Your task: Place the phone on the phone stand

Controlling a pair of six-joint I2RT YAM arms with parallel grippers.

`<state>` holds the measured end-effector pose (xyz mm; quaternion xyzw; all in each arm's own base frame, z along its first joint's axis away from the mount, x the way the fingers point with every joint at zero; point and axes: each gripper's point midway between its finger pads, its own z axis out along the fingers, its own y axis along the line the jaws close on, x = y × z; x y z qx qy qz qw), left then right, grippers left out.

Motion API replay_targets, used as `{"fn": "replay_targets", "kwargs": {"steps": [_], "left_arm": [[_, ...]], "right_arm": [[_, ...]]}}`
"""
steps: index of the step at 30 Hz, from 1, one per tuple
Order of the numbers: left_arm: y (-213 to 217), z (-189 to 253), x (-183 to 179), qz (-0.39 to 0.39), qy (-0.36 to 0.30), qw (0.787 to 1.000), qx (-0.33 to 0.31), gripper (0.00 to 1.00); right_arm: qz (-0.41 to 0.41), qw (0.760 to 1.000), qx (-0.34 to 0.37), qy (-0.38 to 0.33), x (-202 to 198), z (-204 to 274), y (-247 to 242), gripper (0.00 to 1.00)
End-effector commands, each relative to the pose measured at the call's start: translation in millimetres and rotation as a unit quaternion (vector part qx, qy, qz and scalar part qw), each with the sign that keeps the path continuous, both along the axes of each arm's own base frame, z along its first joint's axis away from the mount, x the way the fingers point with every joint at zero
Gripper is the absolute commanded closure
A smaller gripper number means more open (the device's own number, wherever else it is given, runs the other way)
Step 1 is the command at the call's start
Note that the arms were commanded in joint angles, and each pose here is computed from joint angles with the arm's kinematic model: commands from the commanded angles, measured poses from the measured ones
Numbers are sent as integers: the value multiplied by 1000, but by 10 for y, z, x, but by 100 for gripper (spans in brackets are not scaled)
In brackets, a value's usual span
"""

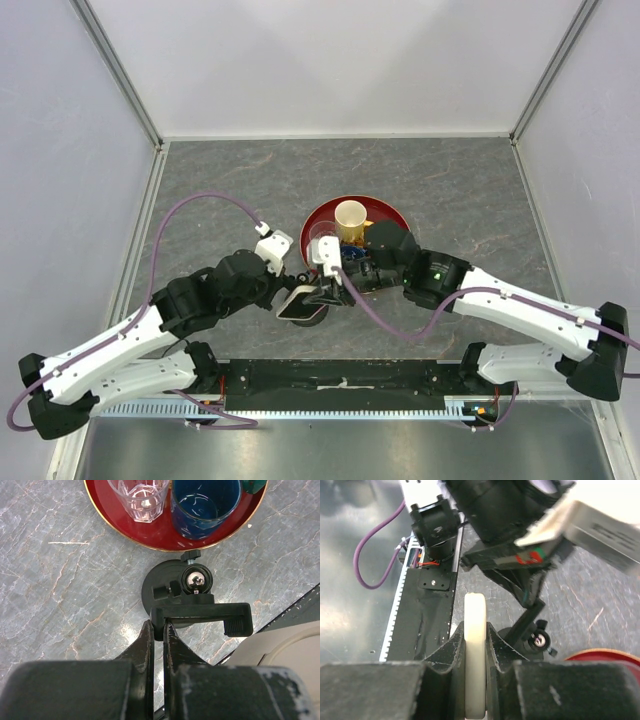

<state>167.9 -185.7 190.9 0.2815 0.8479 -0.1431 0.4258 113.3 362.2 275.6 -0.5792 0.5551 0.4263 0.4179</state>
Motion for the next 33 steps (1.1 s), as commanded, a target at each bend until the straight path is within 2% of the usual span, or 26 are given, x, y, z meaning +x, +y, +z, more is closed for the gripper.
{"fn": "replay_targets", "kwargs": {"steps": [1,9,16,22,33], "left_arm": [[-144,149,-51,-48,-21,998,-40,98],[-176,140,-73,-63,-23,997,-43,98],[-192,137,-89,-71,-23,996,-45,98],[-205,174,-118,-78,-25,995,-57,98],[-238,194,-155,-94,-26,993,-65,98]], "right_arm": [[106,981,89,-134,-170,447,292,100],[141,973,64,-172,-75,434,561,100],[149,969,10,-196,75,241,646,100],[215,957,43,-190,-192,369,703,100],[222,950,35,-215,-203,268,567,100]]}}
